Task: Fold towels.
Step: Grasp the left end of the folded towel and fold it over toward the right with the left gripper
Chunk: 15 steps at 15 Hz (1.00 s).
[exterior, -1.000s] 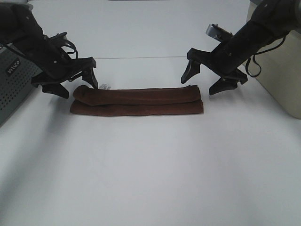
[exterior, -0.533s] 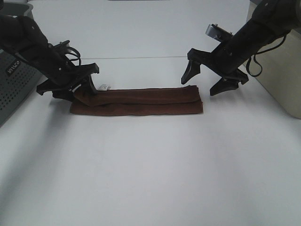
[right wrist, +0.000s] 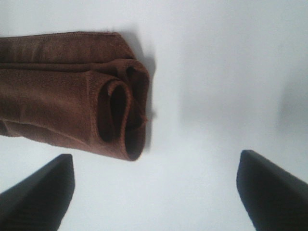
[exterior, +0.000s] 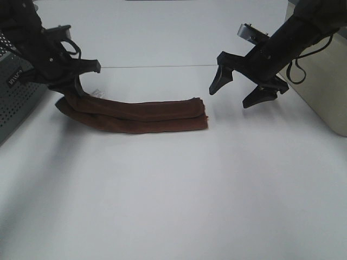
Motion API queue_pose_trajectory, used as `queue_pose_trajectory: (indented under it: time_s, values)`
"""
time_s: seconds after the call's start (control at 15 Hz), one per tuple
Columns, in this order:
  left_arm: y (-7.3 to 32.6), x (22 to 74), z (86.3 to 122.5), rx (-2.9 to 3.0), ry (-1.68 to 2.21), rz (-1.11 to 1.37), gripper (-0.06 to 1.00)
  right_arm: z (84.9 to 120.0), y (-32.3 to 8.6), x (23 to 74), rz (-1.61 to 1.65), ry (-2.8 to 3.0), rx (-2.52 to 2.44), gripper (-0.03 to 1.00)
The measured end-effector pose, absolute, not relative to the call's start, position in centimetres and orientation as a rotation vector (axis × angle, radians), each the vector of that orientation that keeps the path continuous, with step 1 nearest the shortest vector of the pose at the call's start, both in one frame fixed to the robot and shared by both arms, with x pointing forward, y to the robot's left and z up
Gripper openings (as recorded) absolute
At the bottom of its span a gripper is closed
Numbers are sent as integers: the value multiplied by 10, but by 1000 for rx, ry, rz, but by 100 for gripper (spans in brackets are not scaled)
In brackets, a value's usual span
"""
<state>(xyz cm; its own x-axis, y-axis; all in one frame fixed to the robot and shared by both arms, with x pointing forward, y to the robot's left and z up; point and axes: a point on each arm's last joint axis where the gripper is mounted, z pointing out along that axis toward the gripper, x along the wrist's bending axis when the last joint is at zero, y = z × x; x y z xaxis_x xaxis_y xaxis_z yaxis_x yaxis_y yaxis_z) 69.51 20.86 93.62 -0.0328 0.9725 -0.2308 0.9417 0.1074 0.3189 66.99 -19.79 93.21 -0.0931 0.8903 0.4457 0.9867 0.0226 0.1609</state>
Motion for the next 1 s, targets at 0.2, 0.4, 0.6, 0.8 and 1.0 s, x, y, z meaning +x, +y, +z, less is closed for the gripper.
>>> queue_pose_trajectory:
  time_s: [0.2, 0.4, 0.6, 0.8, 1.0]
  values:
    - [208, 686, 984, 1819, 1979, 162, 8, 960, -197, 660, -639, -2039, -1945, 86]
    - [163, 679, 1002, 1776, 1902, 11, 8, 982, -197, 649, -621, -2024, -1916, 86]
    - [110, 675, 1003, 1741, 1849, -96, 8, 1004, -197, 639, -625, -2043, -1878, 86]
    - [70, 681, 967, 1734, 1879, -177, 24, 1020, -198, 632, -634, -2062, -1858, 86]
    - [42, 685, 950, 1637, 1858, -217, 58, 1026, -199, 627, -614, -2070, -1850, 86]
